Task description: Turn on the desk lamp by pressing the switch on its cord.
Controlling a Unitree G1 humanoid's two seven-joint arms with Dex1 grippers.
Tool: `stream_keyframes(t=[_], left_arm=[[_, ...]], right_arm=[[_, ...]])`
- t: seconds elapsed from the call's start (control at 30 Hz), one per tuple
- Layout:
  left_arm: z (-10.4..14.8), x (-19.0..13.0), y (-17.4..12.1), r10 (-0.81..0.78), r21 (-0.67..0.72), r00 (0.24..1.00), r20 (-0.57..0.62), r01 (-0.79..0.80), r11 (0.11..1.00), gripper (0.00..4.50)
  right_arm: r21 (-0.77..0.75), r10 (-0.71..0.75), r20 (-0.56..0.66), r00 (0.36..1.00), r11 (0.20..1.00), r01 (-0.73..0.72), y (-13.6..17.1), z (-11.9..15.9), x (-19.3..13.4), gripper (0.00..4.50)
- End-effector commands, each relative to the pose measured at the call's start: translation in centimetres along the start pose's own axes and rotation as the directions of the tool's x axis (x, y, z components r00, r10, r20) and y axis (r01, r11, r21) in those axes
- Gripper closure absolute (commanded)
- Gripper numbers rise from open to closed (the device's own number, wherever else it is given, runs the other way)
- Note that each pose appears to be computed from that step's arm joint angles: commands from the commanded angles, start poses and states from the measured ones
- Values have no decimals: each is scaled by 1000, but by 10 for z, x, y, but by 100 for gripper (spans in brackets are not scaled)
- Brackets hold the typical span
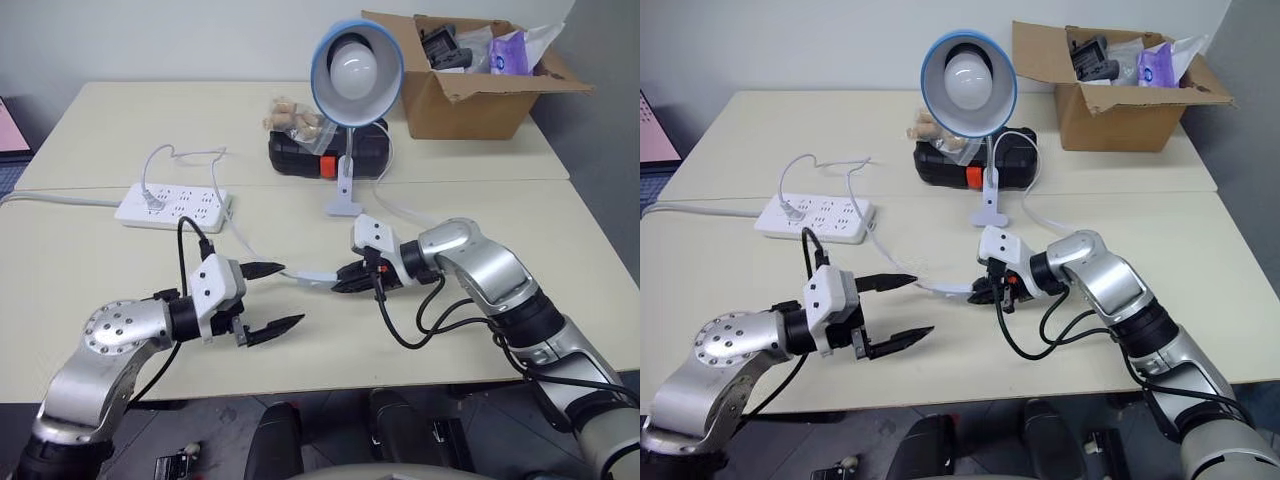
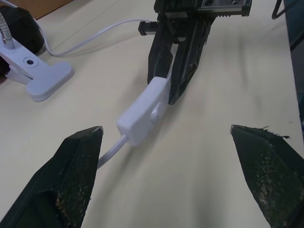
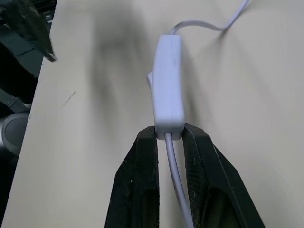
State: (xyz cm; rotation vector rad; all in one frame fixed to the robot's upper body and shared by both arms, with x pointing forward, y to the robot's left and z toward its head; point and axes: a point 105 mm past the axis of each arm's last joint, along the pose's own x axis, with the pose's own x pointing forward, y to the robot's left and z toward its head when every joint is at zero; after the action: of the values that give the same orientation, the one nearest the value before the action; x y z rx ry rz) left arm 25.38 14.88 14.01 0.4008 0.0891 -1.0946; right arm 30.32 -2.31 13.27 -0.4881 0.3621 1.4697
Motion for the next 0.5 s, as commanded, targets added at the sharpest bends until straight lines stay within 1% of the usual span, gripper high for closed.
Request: stream_keyframes(t=[0.03, 0.27, 0.5], left_arm=[[1, 6, 3, -39, 39, 999, 0, 39, 998, 0], [-3, 15, 2, -93, 12, 996, 2, 93, 996, 0], [3, 23, 6, -86, 1, 996, 38, 86, 996, 0]], right_arm=[[-115, -4, 12, 1000, 993, 5, 3, 18, -6, 413], [-178, -4, 1, 1000, 984, 4, 6, 19, -8, 413], [-214, 4, -8, 1000, 977, -6, 9, 19, -8, 413]])
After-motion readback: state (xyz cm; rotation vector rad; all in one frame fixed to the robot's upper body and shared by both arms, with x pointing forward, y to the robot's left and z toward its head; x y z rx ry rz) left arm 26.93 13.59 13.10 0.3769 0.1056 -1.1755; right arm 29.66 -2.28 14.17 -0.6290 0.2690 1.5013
